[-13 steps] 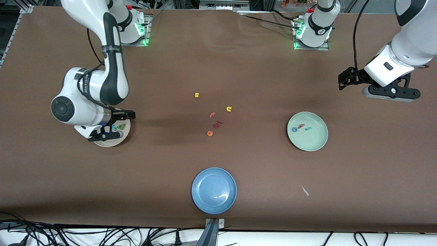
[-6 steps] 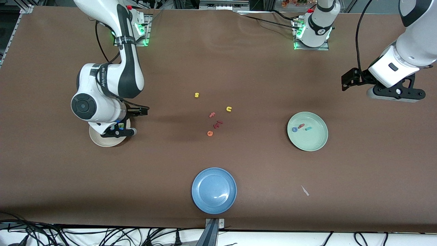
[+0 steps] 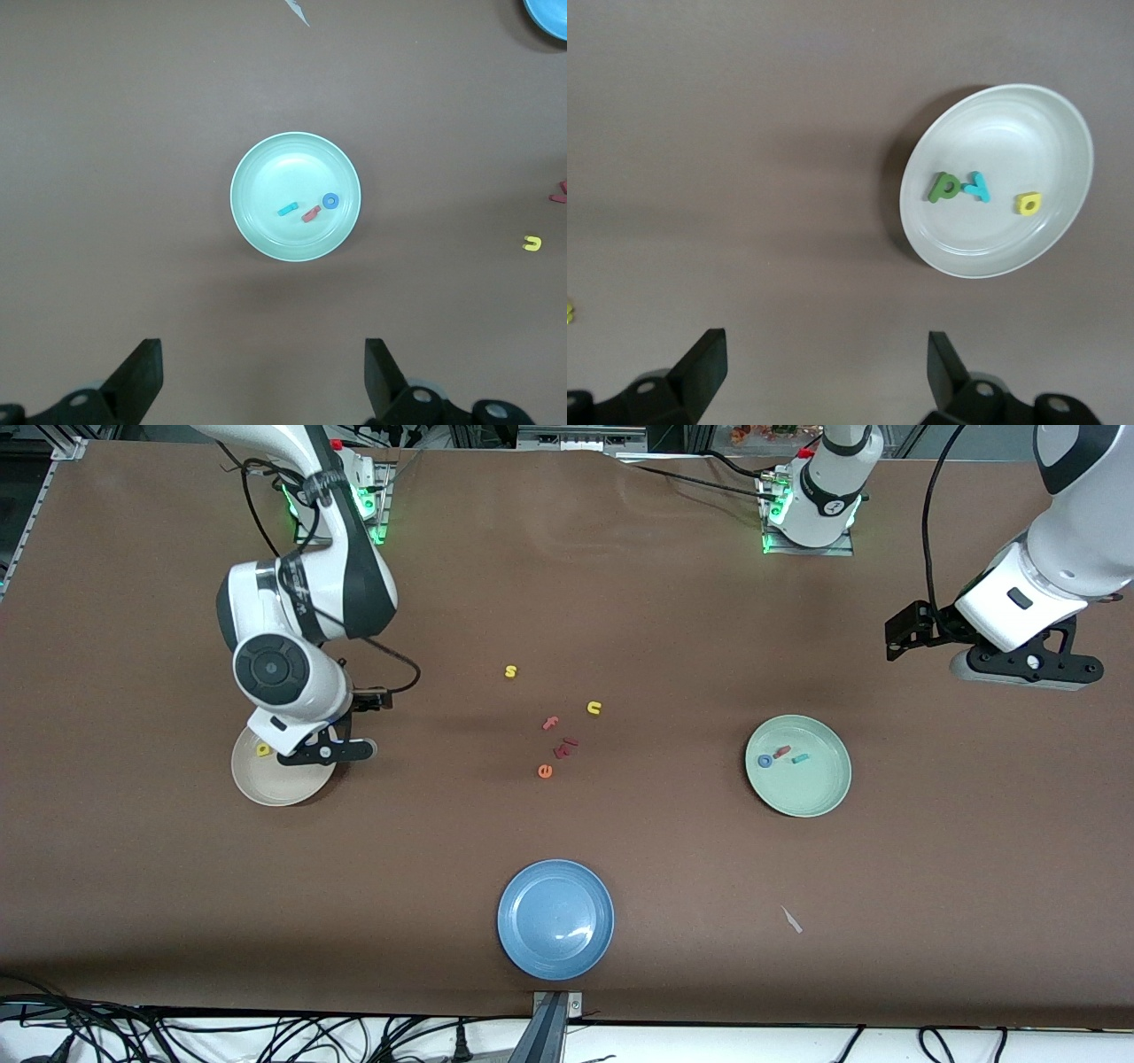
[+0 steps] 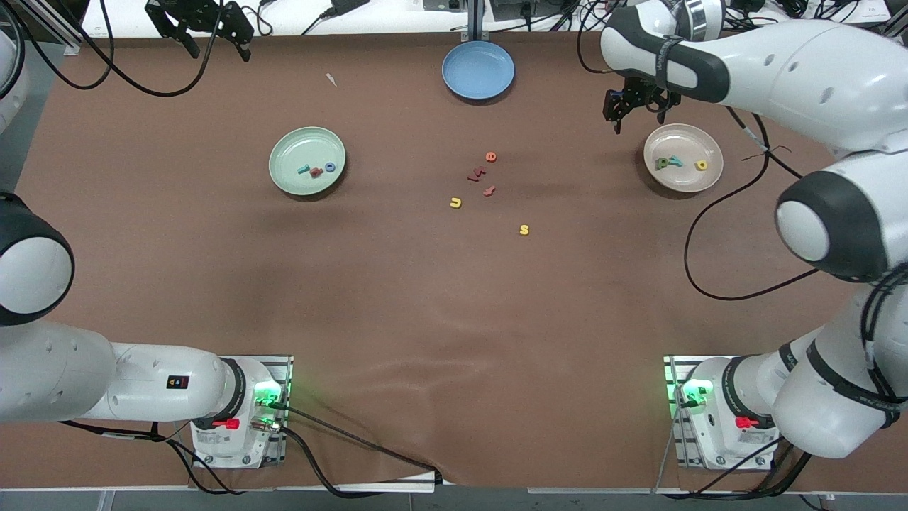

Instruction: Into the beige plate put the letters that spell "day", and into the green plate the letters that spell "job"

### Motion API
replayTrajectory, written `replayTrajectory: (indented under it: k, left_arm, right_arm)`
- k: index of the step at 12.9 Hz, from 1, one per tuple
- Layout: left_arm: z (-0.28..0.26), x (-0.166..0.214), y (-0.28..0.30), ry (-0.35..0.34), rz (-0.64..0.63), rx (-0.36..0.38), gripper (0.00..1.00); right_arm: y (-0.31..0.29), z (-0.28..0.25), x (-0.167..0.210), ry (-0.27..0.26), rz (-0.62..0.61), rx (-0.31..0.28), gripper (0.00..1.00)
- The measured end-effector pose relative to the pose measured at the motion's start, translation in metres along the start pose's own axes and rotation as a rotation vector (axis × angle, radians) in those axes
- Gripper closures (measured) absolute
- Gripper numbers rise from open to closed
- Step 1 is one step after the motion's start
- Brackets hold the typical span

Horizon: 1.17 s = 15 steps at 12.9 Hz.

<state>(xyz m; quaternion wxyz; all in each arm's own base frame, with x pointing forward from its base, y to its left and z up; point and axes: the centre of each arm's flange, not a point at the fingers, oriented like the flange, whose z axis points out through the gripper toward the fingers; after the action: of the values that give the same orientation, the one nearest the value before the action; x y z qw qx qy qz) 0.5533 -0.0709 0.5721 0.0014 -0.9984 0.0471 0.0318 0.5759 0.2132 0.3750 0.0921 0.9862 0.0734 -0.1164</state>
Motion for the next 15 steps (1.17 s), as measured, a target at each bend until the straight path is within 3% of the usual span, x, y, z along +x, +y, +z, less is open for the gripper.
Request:
replayTrajectory:
  k: [3, 7, 9, 11, 15]
  left_arm:
    - [0.000, 0.000, 0.000, 0.000, 0.000, 0.000, 0.00]
    - [0.000, 0.000, 0.000, -0.001, -0.001, 0.000, 0.00]
    - [0.000, 0.000, -0.001, 0.000, -0.002, 0.000, 0.00]
    - [0.000, 0.000, -0.002, 0.000, -0.003, 0.000, 0.00]
    - [0.000, 0.000, -0.001, 0.000, -0.003, 0.000, 0.00]
  right_arm:
    - [0.036, -0.049, -0.019, 0.058, 0.021, 0.063, 0.00]
    - [0.137, -0.105, -0.060, 0.096, 0.145, 0.131, 0.00]
    - [0.166, -0.127, -0.087, 0.095, 0.180, 0.148, 0.00]
    - [0.178, -0.140, -0.105, 0.093, 0.135, 0.153, 0.00]
    - [0.209, -0.145, -0.112, 0.110, 0.119, 0.161, 0.00]
